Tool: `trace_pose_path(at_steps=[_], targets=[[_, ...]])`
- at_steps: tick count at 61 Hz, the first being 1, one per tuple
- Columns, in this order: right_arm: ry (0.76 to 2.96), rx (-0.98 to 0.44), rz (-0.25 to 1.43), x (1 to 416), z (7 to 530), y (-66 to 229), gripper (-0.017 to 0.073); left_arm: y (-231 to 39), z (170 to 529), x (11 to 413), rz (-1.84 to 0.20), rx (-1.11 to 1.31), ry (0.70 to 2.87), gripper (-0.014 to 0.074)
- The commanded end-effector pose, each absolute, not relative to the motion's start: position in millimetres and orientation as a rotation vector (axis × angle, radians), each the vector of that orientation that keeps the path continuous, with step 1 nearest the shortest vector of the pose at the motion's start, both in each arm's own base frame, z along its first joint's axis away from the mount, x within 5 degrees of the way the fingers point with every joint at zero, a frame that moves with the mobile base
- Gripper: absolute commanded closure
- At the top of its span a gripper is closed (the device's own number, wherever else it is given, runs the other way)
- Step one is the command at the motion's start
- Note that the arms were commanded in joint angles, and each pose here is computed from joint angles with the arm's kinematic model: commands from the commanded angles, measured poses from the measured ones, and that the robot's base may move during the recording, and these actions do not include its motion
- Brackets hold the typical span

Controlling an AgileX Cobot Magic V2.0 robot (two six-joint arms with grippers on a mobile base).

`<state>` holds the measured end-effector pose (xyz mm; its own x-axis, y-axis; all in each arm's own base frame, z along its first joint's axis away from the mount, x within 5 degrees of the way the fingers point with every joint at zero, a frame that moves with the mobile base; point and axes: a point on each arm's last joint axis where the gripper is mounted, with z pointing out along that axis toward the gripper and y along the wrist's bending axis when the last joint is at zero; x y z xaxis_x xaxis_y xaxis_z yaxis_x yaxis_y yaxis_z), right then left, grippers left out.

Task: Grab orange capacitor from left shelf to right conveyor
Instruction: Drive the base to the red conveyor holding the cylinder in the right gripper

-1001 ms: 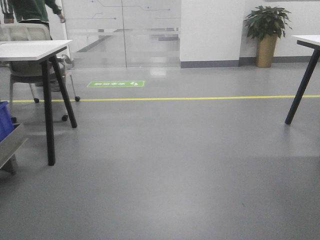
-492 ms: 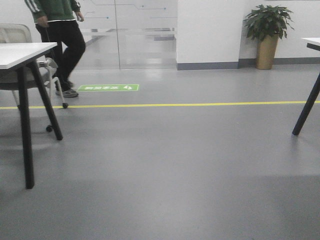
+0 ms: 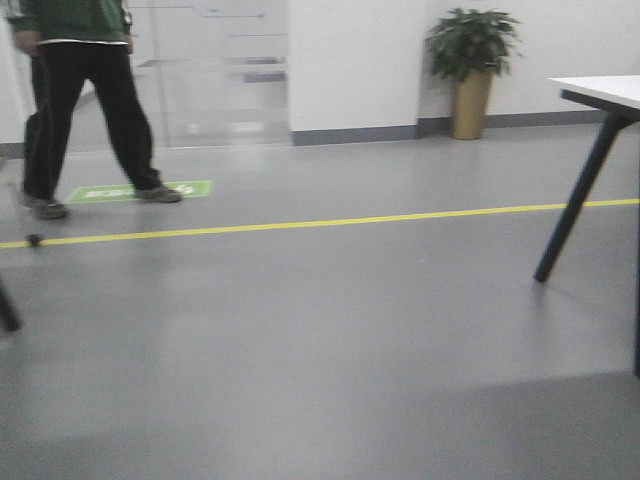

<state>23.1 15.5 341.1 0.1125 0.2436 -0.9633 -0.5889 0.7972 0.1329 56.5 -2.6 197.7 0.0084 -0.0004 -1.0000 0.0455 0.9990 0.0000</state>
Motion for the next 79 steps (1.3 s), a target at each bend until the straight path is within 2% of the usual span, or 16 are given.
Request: trace_pose_path(at_steps=[1,79], targets=[[1.225,-0.297,0.640,20.1,356.6,13.7,0.0513,-2.7,197.4,56.6,-0.046,0.028,1.491,0.0719],[1.226,-0.297,0.640,20.1,356.5,13.7,0.0513,-2.7,197.4,56.6,-0.046,0.028,1.491,0.0719]])
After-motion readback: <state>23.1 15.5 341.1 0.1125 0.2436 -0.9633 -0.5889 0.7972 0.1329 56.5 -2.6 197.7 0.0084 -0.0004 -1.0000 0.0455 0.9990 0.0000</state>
